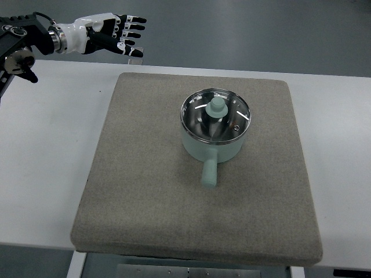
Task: Place lid left of pot with left hand
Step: 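Move the left hand from rest toward the saucepan above the pad, then reach the left hand over the glass lid's mint-green knob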
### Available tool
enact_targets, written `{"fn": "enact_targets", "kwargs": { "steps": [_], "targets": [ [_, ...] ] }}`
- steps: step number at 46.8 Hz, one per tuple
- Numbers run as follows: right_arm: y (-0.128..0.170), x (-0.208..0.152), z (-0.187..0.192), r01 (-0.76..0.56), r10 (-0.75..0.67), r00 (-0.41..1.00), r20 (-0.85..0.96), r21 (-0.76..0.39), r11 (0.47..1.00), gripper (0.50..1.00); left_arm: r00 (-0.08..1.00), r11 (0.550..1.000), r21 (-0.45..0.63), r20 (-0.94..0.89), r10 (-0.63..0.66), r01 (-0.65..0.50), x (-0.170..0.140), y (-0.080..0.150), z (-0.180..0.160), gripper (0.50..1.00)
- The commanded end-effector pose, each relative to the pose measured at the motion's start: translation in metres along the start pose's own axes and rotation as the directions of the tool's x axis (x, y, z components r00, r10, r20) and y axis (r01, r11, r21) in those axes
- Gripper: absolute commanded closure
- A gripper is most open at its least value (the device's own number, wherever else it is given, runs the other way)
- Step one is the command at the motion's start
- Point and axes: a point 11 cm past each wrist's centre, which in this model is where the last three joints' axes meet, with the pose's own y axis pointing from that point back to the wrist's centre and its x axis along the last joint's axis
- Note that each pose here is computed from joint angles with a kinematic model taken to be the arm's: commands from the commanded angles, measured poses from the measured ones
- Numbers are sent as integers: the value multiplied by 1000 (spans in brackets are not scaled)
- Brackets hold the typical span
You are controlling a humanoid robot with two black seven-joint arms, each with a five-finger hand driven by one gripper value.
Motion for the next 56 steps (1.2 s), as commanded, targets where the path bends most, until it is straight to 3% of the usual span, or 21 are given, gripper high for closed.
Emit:
{"fn": "enact_targets", "kwargs": {
  "steps": [1, 16, 25, 39, 56],
  "targets": [
    [0, 0, 0, 0, 0, 1000, 1, 0, 1000, 576, 998, 1000, 17, 67, -21, 20, -4, -2, 3, 506],
    [0, 0, 0, 0, 0, 1000, 1, 0, 1000, 576, 965, 993, 64, 241, -109, 96, -20, -10, 26, 506],
    [0, 0, 0, 0, 0, 1000, 1, 0, 1000, 576, 868, 975, 144, 446, -218, 171, -49, -20, 35, 506],
    [0, 0, 0, 0, 0, 1000, -1, 0, 1000, 576, 785, 962, 99, 559, -265, 255, -80, -29, 76, 510],
    [0, 0, 0, 0, 0, 1000, 1, 0, 1000, 576, 648, 941, 104, 700, -299, 321, -127, -43, 94, 514]
  ]
}}
